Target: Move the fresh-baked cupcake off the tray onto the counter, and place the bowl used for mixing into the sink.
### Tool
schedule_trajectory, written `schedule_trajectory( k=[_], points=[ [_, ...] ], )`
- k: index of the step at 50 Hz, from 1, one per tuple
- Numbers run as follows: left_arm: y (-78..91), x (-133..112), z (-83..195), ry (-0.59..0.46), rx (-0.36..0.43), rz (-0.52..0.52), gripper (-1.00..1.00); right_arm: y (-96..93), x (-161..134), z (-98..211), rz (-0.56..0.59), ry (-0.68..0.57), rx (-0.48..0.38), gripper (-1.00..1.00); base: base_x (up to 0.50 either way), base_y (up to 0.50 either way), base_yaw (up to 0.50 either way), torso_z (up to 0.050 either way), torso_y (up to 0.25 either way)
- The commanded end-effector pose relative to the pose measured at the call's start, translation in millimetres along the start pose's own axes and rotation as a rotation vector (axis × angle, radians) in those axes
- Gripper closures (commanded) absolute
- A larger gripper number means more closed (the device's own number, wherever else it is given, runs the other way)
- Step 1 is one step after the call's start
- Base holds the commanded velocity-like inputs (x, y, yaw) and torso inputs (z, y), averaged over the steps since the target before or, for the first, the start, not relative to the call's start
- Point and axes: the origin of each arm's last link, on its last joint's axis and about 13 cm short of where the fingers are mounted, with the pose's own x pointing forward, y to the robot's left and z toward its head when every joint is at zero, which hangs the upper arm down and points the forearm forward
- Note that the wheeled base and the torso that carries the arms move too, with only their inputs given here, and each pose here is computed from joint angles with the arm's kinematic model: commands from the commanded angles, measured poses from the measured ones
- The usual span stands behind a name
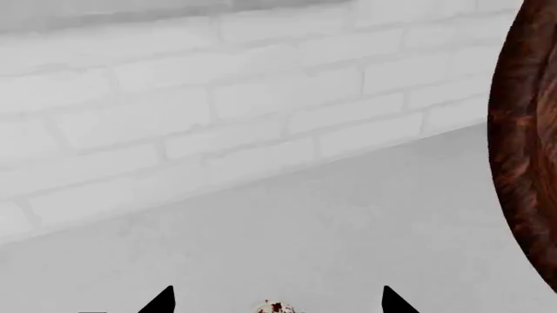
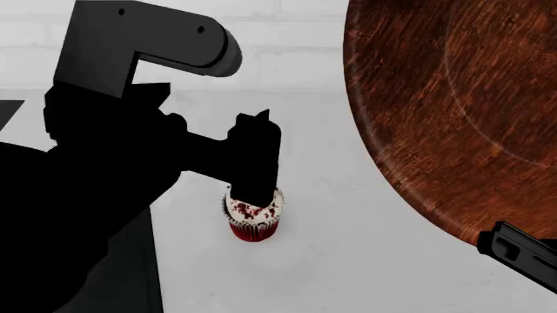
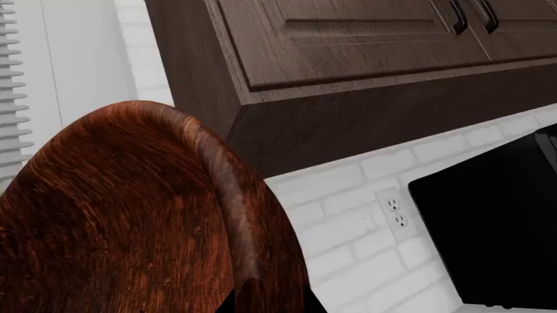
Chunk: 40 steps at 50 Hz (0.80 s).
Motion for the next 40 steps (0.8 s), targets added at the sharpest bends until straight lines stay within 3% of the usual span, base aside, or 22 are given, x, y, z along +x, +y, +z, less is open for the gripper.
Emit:
schedule_trajectory(
  k=[1, 5, 8, 11, 15, 17, 19, 20, 21, 22, 25, 27, 30, 32, 33, 34, 35, 36, 37, 38, 39, 40],
  points=[
    [-4.3, -131.2, 35.4, -0.289, 0.07, 0.051, -1.0, 4.4, 0.8, -1.3, 0.024, -0.014, -0.011, 1.0, 0.0, 0.0, 0.0, 0.0, 0.0],
    [2.4, -152.7, 21.2, -0.385, 0.116, 0.238, -1.0, 3.9, 0.7, 0.3, 0.026, -0.019, -0.009, 1.0, 0.0, 0.0, 0.0, 0.0, 0.0],
    [20.4, -150.0, -3.8, -0.407, 0.159, 0.33, -1.0, 2.8, 0.5, 1.4, 0.026, -0.025, -0.007, 1.0, 0.0, 0.0, 0.0, 0.0, 0.0],
    [26.6, -143.0, -15.0, -0.452, 0.173, 0.358, -1.0, 1.8, -0.1, 2.6, 0.023, -0.033, -0.01, 1.0, 0.0, 0.0, 0.0, 0.0, 0.0],
    [54.2, -127.5, -36.0, -0.64, 0.131, 0.508, -1.0, 1.0, -0.7, 3.6, 0.021, -0.039, -0.01, 1.0, 0.0, 0.0, 0.0, 0.0, 0.0],
    [67.0, -140.7, -25.3, -0.95, -0.023, 0.559, -1.0, 1.9, 0.9, 1.7, 0.021, -0.034, -0.012, 1.0, 0.0, 0.0, 0.0, 0.0, 0.0],
    [93.0, -139.3, -66.6, -0.924, 0.066, 0.761, -1.0, 3.3, 1.0, 0.2, 0.027, -0.036, -0.019, 1.0, 0.0, 0.0, 0.0, 0.0, 0.0],
    [89.8, -137.7, -91.5, -0.85, 0.084, 0.702, -1.0, 4.7, 1.5, -1.3, 0.027, -0.036, -0.027, 1.0, 0.0, 0.0, 0.0, 0.0, 0.0],
    [91.2, -139.8, -101.4, -0.911, 0.126, 0.701, -1.0, 5.6, 1.6, -2.5, 0.029, -0.035, -0.033, 1.0, 0.0, 0.0, 0.0, 0.0, 0.0],
    [87.0, -140.7, -102.0, -0.925, 0.087, 0.647, -1.0, 6.4, 1.6, -3.5, 0.029, -0.034, -0.039, 1.0, 0.0, 0.0, 0.0, 0.0, 0.0],
    [84.2, -149.7, -100.2, -1.04, -0.008, 0.596, -1.0, 8.7, 2.2, -6.6, 0.031, -0.034, -0.056, 1.0, 0.0, 0.0, 0.0, 0.0, 0.0],
    [88.2, -150.6, -76.5, -1.174, -0.025, 0.634, -1.0, 11.2, 3.5, -10.1, 0.034, -0.028, -0.07, 1.0, 0.0, 0.0, 0.0, 0.0, 0.0],
    [94.2, -150.6, -62.3, -1.231, -0.107, 0.646, -1.0, 12.7, 4.1, -11.7, 0.03, -0.026, -0.088, 1.0, 0.0, 0.0, 0.0, 0.0, 0.0],
    [98.9, -146.3, -68.4, -1.218, -0.101, 0.649, -1.0, 13.9, 4.1, -12.8, 0.032, -0.027, -0.103, 1.0, 0.0, 0.0, 0.0, 0.0, 0.0],
    [76.0, -139.9, -69.3, -1.305, 0.056, 0.454, -1.0, 15.8, 4.6, -14.6, 0.04, -0.022, -0.111, 1.0, 0.0, 0.0, 0.0, 0.0, 0.0],
    [65.2, -121.8, -68.6, -1.4, 0.286, 0.239, -1.0, 17.7, 4.9, -16.3, 0.048, -0.017, -0.118, 1.0, 0.0, 0.0, 0.0, 0.0, 0.0],
    [51.1, -104.7, -66.6, -1.503, 0.459, 0.081, -1.0, 19.3, 4.8, -17.4, 0.056, -0.01, -0.12, 1.0, 0.0, 0.0, 0.0, 0.0, 0.0],
    [34.5, -90.3, -64.7, -1.536, 0.55, -0.011, -1.0, 21.4, 4.2, -18.9, 0.067, -0.005, -0.13, 1.0, 0.0, 0.0, 0.0, 0.0, 0.0],
    [11.2, -87.3, -66.4, -1.481, 0.448, -0.206, -1.0, 24.1, 2.7, -20.5, 0.08, -0.004, -0.143, 1.0, 0.0, 0.0, 0.0, 0.0, 0.0],
    [-9.8, -89.9, -65.1, -1.5, 0.32, -0.381, -1.0, 25.9, 1.9, -21.3, 0.102, 0.004, -0.143, 1.0, 0.0, 0.0, 0.0, 0.0, 0.0],
    [-24.7, -92.5, -60.6, -1.585, 0.185, -0.403, -1.0, 28.5, 1.5, -23.8, 0.115, 0.022, -0.165, 1.0, 0.0, 0.0, 0.0, 0.0, 0.0],
    [-28.1, -93.3, -57.6, -1.62, -0.056, -0.216, -1.0, 30.5, 0.8, -24.9, 0.115, 0.028, -0.183, 1.0, 0.0, 0.0, 0.0, 0.0, 0.0]
  ],
)
